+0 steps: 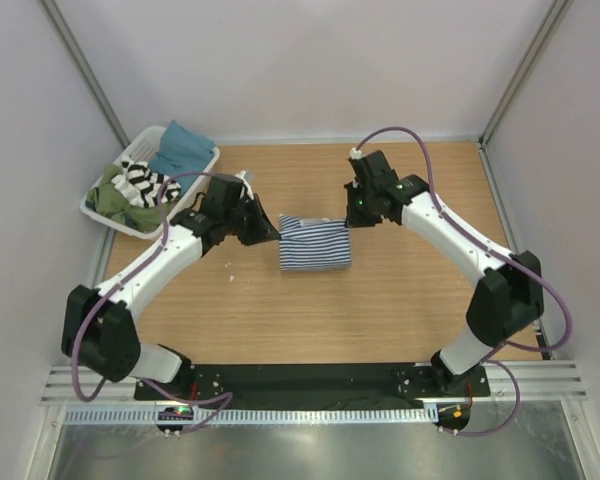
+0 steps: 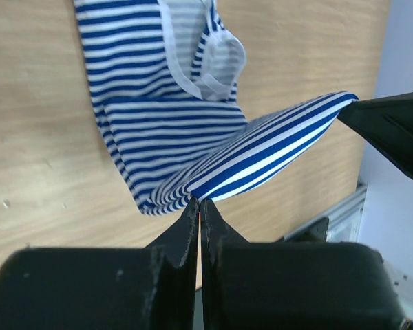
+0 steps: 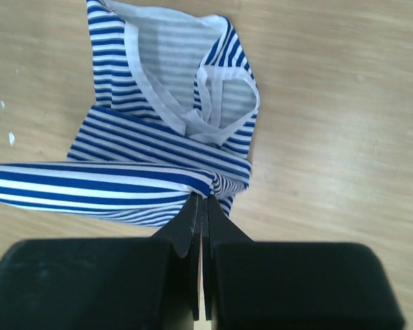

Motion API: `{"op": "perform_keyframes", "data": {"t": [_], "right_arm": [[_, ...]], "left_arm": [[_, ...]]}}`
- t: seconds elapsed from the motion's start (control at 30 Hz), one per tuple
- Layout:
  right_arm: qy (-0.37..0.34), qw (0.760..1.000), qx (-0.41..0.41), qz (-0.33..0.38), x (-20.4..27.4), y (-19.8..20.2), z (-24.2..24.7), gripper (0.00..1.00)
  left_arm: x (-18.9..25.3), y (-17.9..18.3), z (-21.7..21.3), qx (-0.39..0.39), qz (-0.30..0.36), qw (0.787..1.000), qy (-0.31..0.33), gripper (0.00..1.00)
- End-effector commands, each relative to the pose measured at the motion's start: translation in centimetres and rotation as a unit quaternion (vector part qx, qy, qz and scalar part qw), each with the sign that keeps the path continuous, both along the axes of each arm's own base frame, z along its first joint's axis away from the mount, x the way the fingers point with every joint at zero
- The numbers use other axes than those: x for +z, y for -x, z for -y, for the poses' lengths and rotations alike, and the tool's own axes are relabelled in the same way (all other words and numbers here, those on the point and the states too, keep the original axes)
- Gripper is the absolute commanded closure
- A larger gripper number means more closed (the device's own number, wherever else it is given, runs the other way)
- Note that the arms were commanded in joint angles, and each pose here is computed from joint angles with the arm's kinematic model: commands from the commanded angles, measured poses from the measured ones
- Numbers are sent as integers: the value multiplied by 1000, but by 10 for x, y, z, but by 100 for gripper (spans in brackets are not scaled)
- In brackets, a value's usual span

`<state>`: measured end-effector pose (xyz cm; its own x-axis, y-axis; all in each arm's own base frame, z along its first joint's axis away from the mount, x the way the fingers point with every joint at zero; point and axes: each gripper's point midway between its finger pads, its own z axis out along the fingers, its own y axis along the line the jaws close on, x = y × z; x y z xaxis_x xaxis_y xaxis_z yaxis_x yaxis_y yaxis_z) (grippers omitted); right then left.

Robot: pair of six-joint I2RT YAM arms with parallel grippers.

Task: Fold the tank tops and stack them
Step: Fold the tank top

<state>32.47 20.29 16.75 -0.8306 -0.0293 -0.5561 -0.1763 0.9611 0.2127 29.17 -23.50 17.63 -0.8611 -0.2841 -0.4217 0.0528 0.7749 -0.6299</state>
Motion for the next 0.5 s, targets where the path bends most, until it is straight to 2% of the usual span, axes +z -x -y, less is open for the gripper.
{"op": "perform_keyframes", "data": {"t": [0.0,0.03,0.13,0.17,0.23,0.27,0.33,0.37,0.47], "right_arm": [[-29,999,-2,29,16,-49,-1,99],[-31,999,-4,13,1,-62,-4,99],[-38,999,-27,11,-3,-95,2,99],[-34,999,-31,-1,-19,-105,1,99],[-44,998,-49,17,-13,-130,7,99],[-40,998,-53,4,-30,-138,6,99],[-51,996,-65,19,-27,-162,9,99],[-50,996,-69,7,-45,-171,8,99],[-58,994,-93,29,-36,-210,16,99]], "left_arm": [[10,-41,2,1,25,1000,12,100],[15,-57,-1,11,34,999,15,100],[9,-93,-6,30,34,999,21,100],[-3,-107,-4,34,27,999,22,100],[11,-133,0,34,48,998,30,100],[7,-141,2,33,45,998,28,100],[-4,-171,7,35,44,998,27,100],[-7,-181,7,40,44,998,28,100],[-30,-225,11,56,32,997,43,100]]}}
